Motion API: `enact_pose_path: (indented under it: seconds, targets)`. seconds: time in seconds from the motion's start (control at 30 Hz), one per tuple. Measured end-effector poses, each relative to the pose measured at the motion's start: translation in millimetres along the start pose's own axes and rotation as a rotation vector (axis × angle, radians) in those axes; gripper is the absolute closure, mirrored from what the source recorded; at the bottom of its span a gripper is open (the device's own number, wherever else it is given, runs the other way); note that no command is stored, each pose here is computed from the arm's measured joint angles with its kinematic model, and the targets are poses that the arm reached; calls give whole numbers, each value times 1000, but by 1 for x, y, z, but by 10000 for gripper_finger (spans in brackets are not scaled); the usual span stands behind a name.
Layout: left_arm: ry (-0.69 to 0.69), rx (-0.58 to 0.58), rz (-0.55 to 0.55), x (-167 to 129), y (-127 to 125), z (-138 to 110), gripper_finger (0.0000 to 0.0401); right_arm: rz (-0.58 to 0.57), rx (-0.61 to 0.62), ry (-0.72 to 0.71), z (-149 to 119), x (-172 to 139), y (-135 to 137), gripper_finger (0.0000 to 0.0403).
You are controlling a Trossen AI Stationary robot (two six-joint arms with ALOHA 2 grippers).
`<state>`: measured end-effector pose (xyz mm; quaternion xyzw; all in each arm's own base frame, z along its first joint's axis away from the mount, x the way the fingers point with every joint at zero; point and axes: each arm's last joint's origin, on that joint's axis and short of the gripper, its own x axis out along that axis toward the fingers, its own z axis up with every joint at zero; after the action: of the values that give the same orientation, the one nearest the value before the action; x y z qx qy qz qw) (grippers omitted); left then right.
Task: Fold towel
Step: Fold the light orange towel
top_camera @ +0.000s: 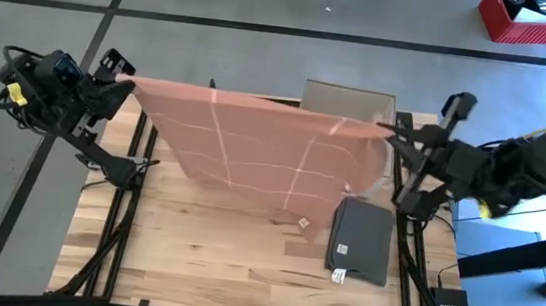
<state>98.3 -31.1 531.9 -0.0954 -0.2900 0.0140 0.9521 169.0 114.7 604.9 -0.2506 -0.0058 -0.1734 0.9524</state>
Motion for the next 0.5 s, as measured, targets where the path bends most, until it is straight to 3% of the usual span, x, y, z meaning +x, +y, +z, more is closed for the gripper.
enact_pose_path:
  seconds: [0.17, 0.33, 0.5]
  targets:
    - [-29, 52, -8, 10, -4, 12, 393, -40, -34, -64, 11, -4, -7, 398]
    - [-136, 76, 9, 19, -6, 36, 393, -111, -155, -134, 22, -4, -15, 398]
    - [-78, 106, -6, 24, -10, 34, 393, -118, -163, -137, 22, -5, -17, 398]
